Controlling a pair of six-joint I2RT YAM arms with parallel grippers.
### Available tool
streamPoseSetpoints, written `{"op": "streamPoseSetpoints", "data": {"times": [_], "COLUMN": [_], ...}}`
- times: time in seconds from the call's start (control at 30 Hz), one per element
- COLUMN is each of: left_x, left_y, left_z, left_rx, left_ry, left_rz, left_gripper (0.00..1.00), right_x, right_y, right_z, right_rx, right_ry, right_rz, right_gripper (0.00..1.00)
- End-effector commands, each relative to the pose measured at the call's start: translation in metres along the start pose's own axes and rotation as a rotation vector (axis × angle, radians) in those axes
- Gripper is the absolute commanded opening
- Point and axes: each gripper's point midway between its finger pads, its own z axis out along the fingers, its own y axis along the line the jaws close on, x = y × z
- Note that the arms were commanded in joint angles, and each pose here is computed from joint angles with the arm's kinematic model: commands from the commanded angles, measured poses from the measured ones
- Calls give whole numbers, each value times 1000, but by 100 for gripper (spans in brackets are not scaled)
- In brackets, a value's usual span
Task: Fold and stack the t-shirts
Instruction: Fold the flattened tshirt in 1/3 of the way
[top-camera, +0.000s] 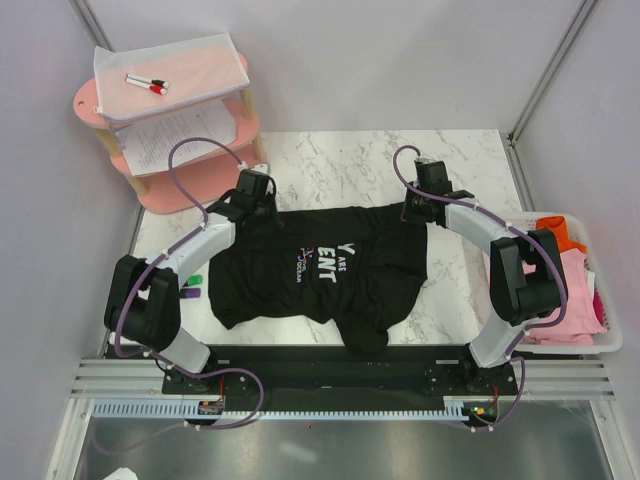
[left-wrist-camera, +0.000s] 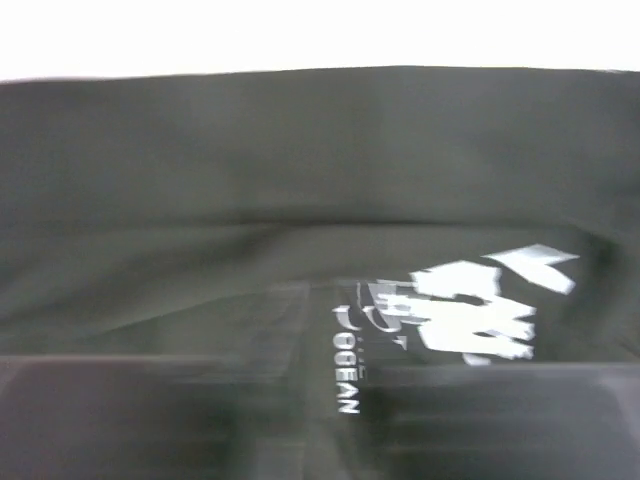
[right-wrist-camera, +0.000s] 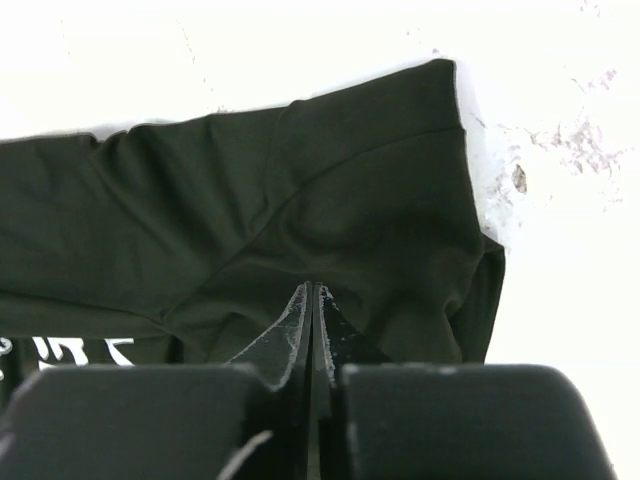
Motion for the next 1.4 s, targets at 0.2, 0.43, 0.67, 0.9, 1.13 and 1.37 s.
{"op": "streamPoseSetpoints", "data": {"times": [0.2,0.43,0.67,0.9,1.13,1.37], "left_x": [20,23,25,42,31,13], "left_y": [114,149,176,203,211,212], "left_z": [10,27,24,33,44,60], "left_rx": [-496,-604,-669,-695,-695,-684], "left_ry": [113,178,182,259,255,257], "left_rz": [-71,-124,-157,-204,-206,-188], "left_gripper": [2,2,2,2,2,2], "right_x": [-2,10,17,17,4,-24], "right_y": [-1,-32,-49,-69,-75,-75], "right_z": [8,32,44,51,62,82], "right_rx": [7,173,259,371,426,452], "right_ry": [-6,38,57,63,44,18], "right_rz": [-4,-2,-2,-19,-29,-44], "right_gripper": [0,0,0,0,0,0]}}
